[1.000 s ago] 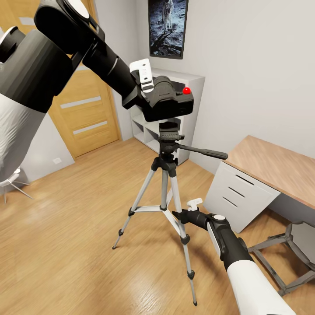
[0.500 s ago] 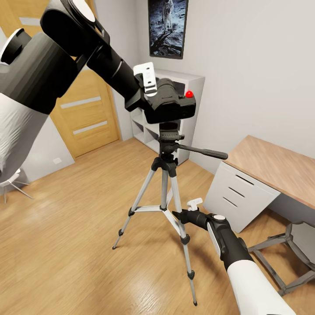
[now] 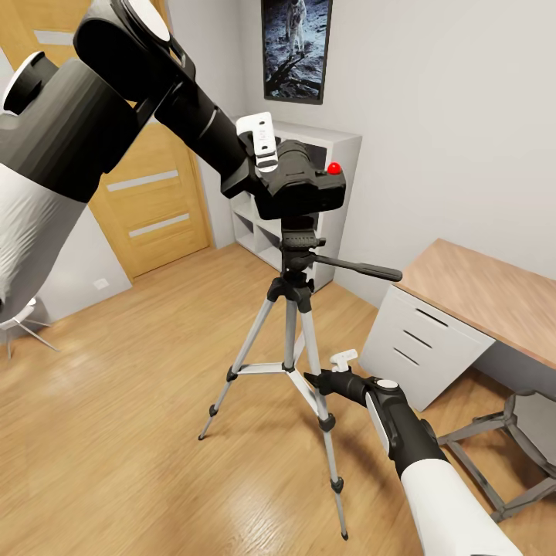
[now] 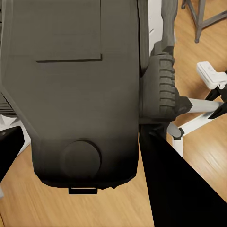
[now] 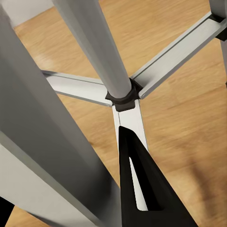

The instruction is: Attach the digital camera to the camera tripod in the bedroom.

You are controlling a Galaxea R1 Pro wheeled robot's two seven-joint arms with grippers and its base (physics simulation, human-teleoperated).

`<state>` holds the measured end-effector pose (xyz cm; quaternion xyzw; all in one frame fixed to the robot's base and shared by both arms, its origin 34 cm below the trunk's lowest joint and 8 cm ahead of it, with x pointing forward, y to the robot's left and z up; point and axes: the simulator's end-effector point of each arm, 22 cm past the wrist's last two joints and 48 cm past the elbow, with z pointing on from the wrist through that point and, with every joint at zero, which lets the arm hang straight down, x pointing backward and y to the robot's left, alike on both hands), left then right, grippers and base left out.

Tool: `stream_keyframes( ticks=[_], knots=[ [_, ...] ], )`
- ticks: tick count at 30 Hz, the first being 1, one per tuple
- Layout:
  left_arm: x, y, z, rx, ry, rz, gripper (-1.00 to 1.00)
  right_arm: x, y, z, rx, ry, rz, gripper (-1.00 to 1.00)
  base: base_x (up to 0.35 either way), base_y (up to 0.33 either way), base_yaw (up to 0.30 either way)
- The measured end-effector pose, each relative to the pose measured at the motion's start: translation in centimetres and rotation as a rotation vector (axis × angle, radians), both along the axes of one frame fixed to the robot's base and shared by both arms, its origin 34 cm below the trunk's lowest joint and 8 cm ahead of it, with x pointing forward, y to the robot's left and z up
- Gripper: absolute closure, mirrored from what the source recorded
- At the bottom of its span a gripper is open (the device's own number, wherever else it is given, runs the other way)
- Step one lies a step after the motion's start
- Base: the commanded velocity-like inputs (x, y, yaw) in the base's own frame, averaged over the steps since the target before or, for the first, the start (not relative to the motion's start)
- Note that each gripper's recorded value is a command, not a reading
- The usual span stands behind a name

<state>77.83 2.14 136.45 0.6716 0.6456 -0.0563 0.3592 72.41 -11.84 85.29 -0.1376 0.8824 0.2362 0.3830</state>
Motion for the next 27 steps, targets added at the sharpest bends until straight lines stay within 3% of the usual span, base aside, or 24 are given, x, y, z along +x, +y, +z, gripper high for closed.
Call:
stream_keyframes(
  ticks=[23,24,27],
  knots=[
    [-0.02,-0.01,-0.02,0.000,0.002,0.000,1.00,0.00,0.00,0.00,0.000,0.000,0.000,1.00,0.000,0.000,0.000],
    [-0.02,-0.01,-0.02,0.000,0.002,0.000,-1.00,0.00,0.00,0.00,0.000,0.000,0.000,1.00,0.000,0.000,0.000],
    [-0.02,0.00,-0.02,0.001,0.000,-0.002,-1.00,0.00,0.00,0.00,0.000,0.000,0.000,1.00,0.000,0.000,0.000]
  ],
)
